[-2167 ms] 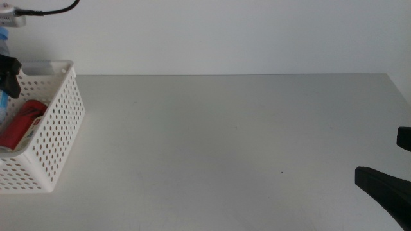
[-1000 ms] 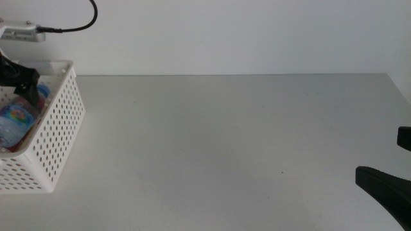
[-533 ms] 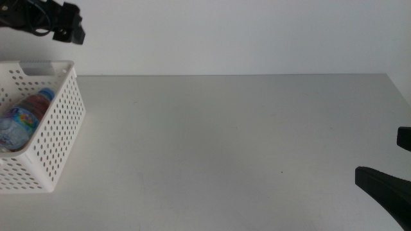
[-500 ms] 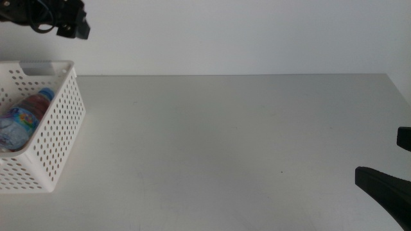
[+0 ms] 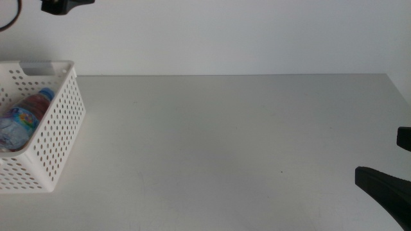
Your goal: Use arms to grab the bottles and put them into the dustbin to the left of the table.
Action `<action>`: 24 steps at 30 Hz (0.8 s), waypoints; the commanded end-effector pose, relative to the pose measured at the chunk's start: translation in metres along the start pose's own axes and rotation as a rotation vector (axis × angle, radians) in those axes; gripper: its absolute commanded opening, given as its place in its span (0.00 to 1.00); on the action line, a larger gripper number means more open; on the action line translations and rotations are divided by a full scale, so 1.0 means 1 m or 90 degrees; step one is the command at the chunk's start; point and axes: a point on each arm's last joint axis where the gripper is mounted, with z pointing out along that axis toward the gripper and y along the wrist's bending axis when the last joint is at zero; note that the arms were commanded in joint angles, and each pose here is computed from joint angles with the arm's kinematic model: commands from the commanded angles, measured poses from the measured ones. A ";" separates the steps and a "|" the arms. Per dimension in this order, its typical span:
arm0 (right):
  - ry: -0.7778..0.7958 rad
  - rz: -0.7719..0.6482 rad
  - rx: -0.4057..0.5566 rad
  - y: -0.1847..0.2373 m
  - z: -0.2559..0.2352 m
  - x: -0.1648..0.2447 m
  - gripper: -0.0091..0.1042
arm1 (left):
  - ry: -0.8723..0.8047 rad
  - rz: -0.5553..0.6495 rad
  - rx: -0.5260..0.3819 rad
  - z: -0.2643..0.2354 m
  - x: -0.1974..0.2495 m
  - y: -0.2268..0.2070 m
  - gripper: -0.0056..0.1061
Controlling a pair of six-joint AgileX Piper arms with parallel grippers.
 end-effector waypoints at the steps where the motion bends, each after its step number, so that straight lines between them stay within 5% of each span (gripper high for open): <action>1: -0.066 -0.008 0.007 -0.001 -0.005 -0.018 0.77 | -0.093 -0.008 -0.016 -0.026 -0.012 0.001 0.89; 24: -0.066 -0.008 0.007 -0.001 -0.005 -0.018 0.77 | -0.101 -0.052 -0.006 -0.030 -0.013 0.000 0.89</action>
